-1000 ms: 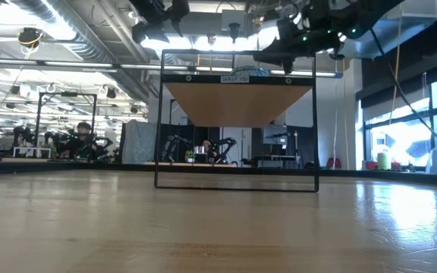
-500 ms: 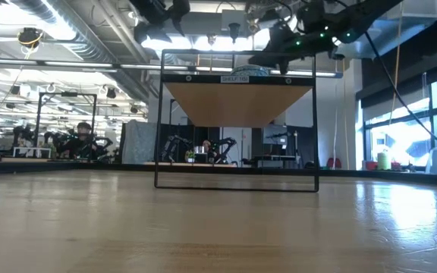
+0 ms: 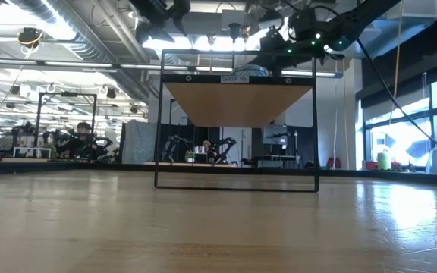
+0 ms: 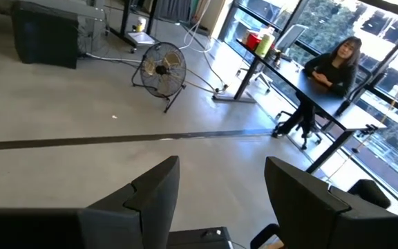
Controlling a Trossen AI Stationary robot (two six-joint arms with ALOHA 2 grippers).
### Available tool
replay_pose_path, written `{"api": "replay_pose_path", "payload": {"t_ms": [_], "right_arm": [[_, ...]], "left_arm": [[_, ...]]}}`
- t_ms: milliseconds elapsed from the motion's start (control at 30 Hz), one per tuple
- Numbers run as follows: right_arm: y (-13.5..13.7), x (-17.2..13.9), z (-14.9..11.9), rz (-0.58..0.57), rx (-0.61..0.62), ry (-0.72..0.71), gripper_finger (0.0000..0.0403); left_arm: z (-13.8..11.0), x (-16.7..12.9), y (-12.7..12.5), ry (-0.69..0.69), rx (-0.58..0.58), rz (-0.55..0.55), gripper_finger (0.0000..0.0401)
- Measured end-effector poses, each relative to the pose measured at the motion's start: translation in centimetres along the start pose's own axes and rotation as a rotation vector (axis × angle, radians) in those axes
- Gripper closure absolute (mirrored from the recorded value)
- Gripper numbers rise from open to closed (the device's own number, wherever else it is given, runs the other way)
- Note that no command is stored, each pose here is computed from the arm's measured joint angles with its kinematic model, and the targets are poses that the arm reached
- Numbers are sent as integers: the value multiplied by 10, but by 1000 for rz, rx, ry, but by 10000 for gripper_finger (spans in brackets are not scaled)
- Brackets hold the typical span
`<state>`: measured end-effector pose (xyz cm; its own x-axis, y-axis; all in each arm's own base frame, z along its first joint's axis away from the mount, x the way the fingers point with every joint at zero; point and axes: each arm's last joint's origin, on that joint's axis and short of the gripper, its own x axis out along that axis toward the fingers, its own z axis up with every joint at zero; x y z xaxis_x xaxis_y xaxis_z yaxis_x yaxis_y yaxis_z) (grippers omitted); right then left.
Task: Pick & Place candle stick holders
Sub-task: Put the gold candle holder on the shelf
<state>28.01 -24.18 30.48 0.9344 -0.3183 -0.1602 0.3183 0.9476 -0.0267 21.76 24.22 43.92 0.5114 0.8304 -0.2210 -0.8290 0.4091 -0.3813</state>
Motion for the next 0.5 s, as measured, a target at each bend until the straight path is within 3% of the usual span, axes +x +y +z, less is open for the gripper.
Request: {"api": "replay_pose_path", "payload": {"t_ms": [500], "right_arm": [[-1, 0, -5, -43, 21, 49, 388]], "left_arm": [[0, 0, 0, 5, 7, -10, 191]]}}
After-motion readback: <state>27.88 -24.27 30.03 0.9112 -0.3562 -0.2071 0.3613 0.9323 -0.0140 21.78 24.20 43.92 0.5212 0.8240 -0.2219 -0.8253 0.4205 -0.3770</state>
